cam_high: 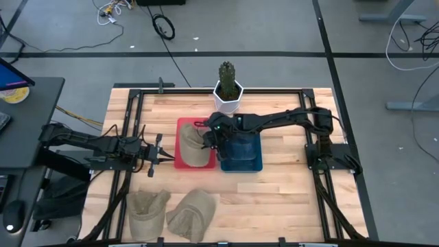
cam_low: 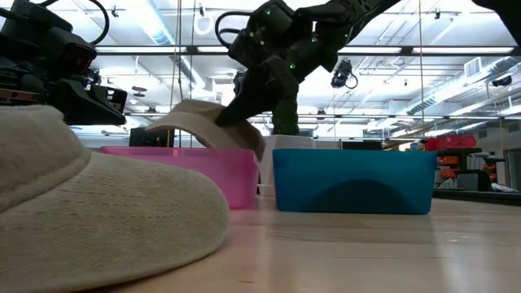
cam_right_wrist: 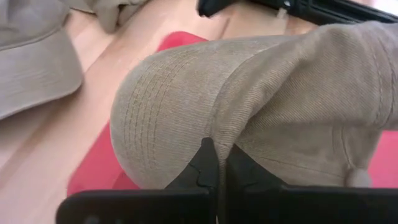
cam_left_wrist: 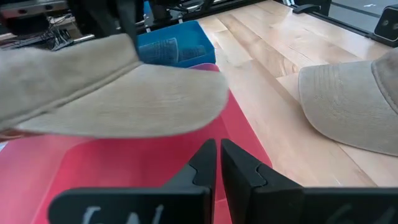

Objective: Pick & Place hat
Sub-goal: Put the right brown cap into the pink bin, then put the left brown cap into the pink bin

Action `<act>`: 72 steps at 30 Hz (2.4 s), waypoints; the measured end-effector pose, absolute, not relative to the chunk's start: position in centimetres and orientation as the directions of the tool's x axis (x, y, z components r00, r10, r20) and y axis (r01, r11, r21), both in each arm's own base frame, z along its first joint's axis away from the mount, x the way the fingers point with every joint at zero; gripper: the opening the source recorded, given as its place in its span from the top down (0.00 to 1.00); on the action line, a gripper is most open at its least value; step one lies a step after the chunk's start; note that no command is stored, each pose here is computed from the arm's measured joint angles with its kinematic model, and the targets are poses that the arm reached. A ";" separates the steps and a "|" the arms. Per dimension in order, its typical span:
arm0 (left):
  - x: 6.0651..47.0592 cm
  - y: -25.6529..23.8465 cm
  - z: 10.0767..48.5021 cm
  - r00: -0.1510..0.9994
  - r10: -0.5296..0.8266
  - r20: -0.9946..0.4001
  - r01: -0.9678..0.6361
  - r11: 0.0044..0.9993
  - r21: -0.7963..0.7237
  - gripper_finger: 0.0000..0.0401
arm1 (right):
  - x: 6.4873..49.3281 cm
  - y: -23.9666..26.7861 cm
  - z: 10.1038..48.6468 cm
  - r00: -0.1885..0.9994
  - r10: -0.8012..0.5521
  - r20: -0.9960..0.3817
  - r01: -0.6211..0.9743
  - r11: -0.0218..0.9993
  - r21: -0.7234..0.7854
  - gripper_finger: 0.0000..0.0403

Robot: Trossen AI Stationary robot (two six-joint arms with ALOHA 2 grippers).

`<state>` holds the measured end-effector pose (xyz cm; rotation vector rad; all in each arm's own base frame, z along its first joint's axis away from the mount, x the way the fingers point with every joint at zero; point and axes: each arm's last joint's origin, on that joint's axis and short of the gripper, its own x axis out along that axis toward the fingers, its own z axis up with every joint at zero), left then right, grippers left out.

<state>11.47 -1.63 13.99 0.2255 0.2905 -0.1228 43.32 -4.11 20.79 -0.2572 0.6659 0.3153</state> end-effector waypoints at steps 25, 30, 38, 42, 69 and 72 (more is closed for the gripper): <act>11.5 -1.6 14.0 0.951 -0.087 -0.297 0.152 0.967 0.202 0.93 | 43.4 -4.3 21.0 0.753 0.235 -0.614 -0.372 0.922 -0.104 0.94; 11.5 -1.6 14.0 0.951 -0.087 -0.297 0.152 0.967 0.202 0.93 | 43.4 -4.3 21.0 0.755 0.229 -0.615 -0.362 0.927 -0.099 0.81; 11.5 -1.6 14.0 0.951 -0.087 -0.297 0.152 0.967 0.202 0.93 | 43.5 -4.3 21.1 0.763 0.228 -0.605 -0.351 0.932 -0.092 0.61; 11.5 -1.6 14.0 0.951 -0.087 -0.297 0.152 0.967 0.202 0.93 | 43.6 -4.3 21.3 0.777 0.226 -0.588 -0.341 0.936 -0.090 0.55; 11.5 -1.6 14.0 0.951 -0.087 -0.297 0.152 0.967 0.202 0.93 | 44.1 -3.4 22.8 0.837 0.237 -0.493 -0.111 0.956 0.271 0.52; 11.5 -1.6 14.0 0.951 -0.087 -0.297 0.152 0.967 0.202 0.93 | 43.7 -3.1 23.6 0.837 0.242 -0.491 -0.133 0.960 0.248 0.52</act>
